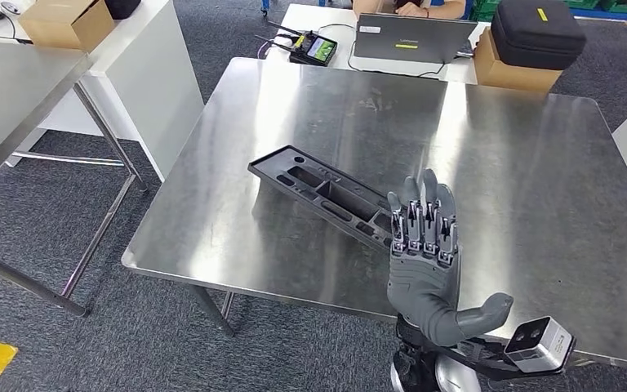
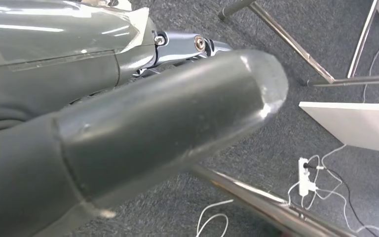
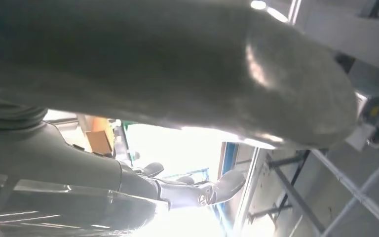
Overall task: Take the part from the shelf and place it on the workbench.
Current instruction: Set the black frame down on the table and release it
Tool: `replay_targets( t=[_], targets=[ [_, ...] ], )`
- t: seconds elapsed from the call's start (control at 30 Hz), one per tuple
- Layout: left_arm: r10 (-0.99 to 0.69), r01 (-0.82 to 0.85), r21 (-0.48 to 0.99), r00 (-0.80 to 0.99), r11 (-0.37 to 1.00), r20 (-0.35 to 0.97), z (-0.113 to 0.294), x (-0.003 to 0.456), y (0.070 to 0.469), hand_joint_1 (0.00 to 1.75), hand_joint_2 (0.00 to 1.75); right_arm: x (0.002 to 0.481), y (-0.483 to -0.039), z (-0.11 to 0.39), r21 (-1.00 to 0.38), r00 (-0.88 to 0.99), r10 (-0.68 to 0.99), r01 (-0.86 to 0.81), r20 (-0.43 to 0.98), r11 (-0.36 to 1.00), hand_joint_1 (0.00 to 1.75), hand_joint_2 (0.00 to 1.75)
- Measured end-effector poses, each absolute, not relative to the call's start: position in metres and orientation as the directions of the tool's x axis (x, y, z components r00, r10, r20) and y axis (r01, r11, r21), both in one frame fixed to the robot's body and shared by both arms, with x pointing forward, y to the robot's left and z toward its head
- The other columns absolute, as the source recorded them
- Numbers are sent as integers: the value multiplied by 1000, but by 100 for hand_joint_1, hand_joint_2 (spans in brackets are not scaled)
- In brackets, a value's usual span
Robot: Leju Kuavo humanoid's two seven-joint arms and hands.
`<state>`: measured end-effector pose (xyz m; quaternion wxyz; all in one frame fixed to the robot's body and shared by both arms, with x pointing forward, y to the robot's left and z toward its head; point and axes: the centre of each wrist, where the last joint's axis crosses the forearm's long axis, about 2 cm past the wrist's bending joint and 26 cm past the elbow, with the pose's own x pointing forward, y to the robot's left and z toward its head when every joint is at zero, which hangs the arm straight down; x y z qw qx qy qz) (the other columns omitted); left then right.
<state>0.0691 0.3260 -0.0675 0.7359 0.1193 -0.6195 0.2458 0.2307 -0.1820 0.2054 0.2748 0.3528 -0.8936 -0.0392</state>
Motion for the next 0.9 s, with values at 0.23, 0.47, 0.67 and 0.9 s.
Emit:
replay_targets(
  t=[0.23, 0.47, 0.67, 0.9],
  targets=[
    [220, -497, -138, 111, 857, 969, -68, 69, 327, 0, 0, 226, -189, 199, 260, -612, -627, -584, 482, 769, 0, 0],
    [230, -493, -146, 114, 858, 966, -69, 69, 326, 0, 0, 222, -192, 193, 267, -616, -614, -564, 494, 781, 0, 0],
    [231, -485, -150, 113, 862, 966, -69, 70, 325, 0, 0, 222, -194, 193, 269, -624, -603, -550, 497, 791, 0, 0],
    [234, -481, -156, 107, 863, 966, -69, 72, 325, 0, 0, 222, -196, 193, 262, -627, -596, -546, 502, 796, 0, 0]
  ],
)
